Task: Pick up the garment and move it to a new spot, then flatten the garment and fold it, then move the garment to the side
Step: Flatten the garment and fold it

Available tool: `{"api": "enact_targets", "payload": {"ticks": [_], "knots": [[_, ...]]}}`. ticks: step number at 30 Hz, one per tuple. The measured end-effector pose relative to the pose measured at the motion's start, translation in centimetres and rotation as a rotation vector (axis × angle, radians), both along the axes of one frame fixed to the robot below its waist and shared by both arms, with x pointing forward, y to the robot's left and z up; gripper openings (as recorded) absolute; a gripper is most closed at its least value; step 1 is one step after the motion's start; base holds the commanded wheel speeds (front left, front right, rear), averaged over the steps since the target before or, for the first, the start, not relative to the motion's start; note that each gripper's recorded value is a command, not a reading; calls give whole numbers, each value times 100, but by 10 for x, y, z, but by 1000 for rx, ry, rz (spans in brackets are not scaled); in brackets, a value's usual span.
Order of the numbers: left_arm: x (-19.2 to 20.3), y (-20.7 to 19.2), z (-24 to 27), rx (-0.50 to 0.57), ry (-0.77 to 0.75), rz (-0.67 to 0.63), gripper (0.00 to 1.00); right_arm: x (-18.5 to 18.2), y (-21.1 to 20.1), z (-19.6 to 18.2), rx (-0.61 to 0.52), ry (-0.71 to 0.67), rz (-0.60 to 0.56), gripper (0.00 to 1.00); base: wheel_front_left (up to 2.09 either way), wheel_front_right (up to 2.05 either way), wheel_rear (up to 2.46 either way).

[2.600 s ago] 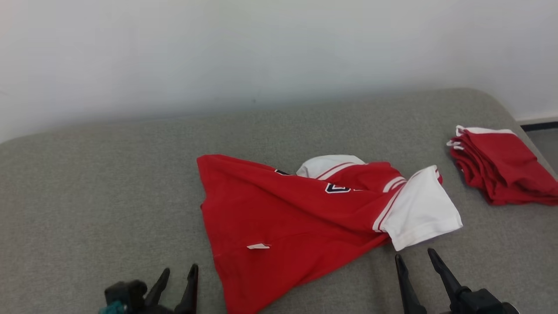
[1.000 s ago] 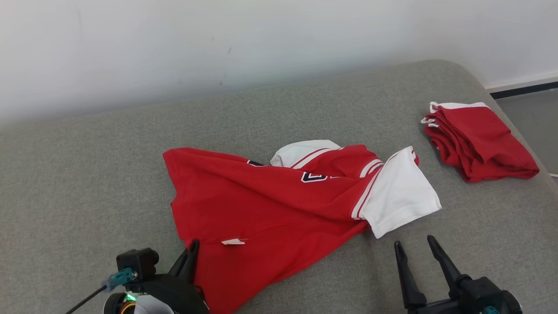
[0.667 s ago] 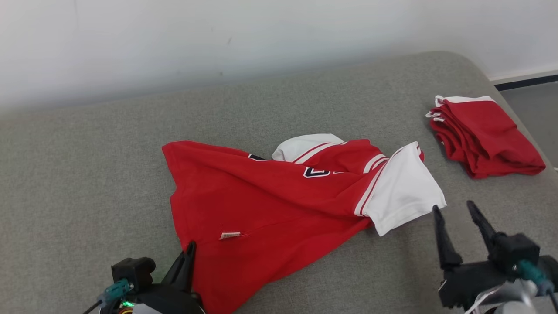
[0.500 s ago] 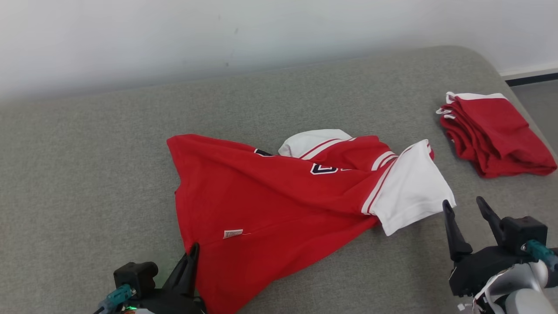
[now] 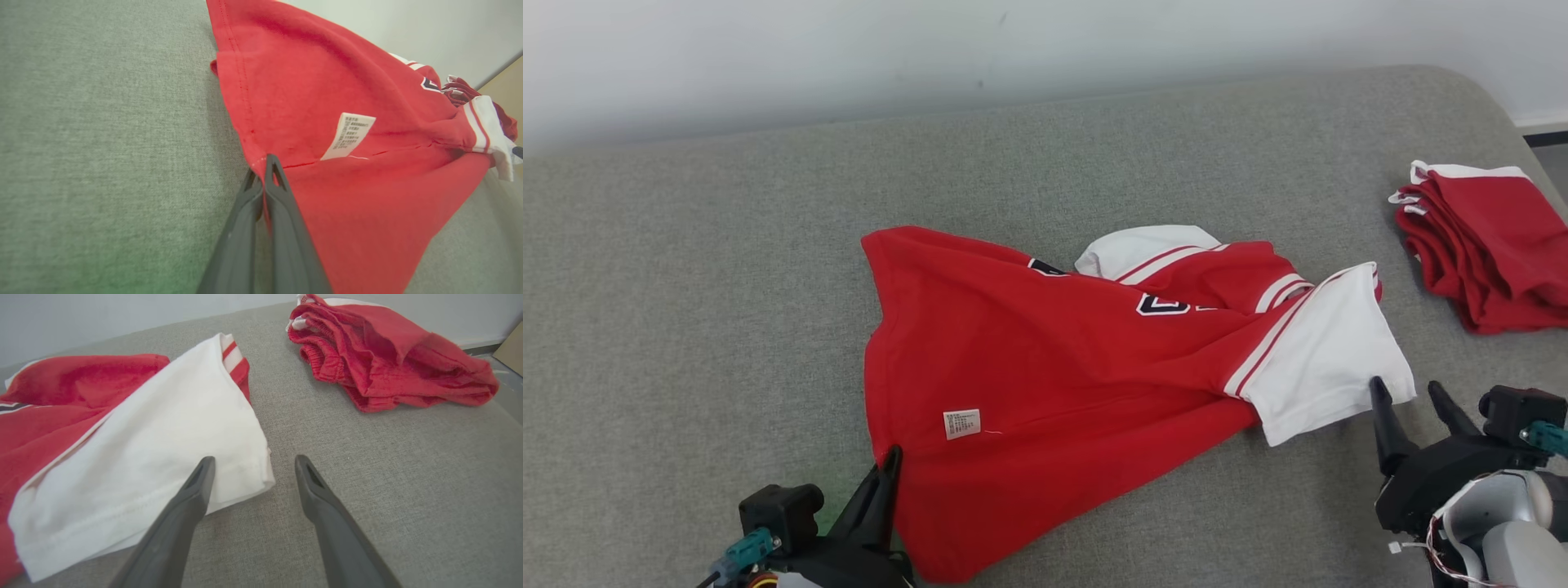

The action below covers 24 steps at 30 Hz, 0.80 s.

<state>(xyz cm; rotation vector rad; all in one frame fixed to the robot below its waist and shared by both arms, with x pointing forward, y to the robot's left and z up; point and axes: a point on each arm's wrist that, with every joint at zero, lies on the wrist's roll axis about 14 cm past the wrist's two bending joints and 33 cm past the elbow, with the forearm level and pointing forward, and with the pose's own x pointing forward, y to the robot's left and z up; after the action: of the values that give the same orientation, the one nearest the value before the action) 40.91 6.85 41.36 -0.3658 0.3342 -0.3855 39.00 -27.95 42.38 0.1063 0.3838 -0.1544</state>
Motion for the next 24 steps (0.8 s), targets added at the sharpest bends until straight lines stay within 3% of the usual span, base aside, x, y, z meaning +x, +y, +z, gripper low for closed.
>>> {"api": "enact_targets", "payload": {"ticks": [9,14,17,19,20,24], "knots": [[4,0,-4,16,8,-14,0,9,6,-18,168,44,-35,100,0,0,0],[8,4,-7,28,13,-10,0,10,10,-27,207,59,-35,99,0,0,0],[10,4,-8,30,16,-11,0,12,10,-28,217,58,-35,87,0,0,0],[11,3,-9,32,17,-14,0,11,10,-31,217,70,-31,56,0,0,0],[11,3,-9,33,18,-15,0,10,10,-33,217,78,-29,49,0,0,0],[11,3,-9,35,20,-19,0,5,7,-40,212,104,-33,35,0,0,0]]}}
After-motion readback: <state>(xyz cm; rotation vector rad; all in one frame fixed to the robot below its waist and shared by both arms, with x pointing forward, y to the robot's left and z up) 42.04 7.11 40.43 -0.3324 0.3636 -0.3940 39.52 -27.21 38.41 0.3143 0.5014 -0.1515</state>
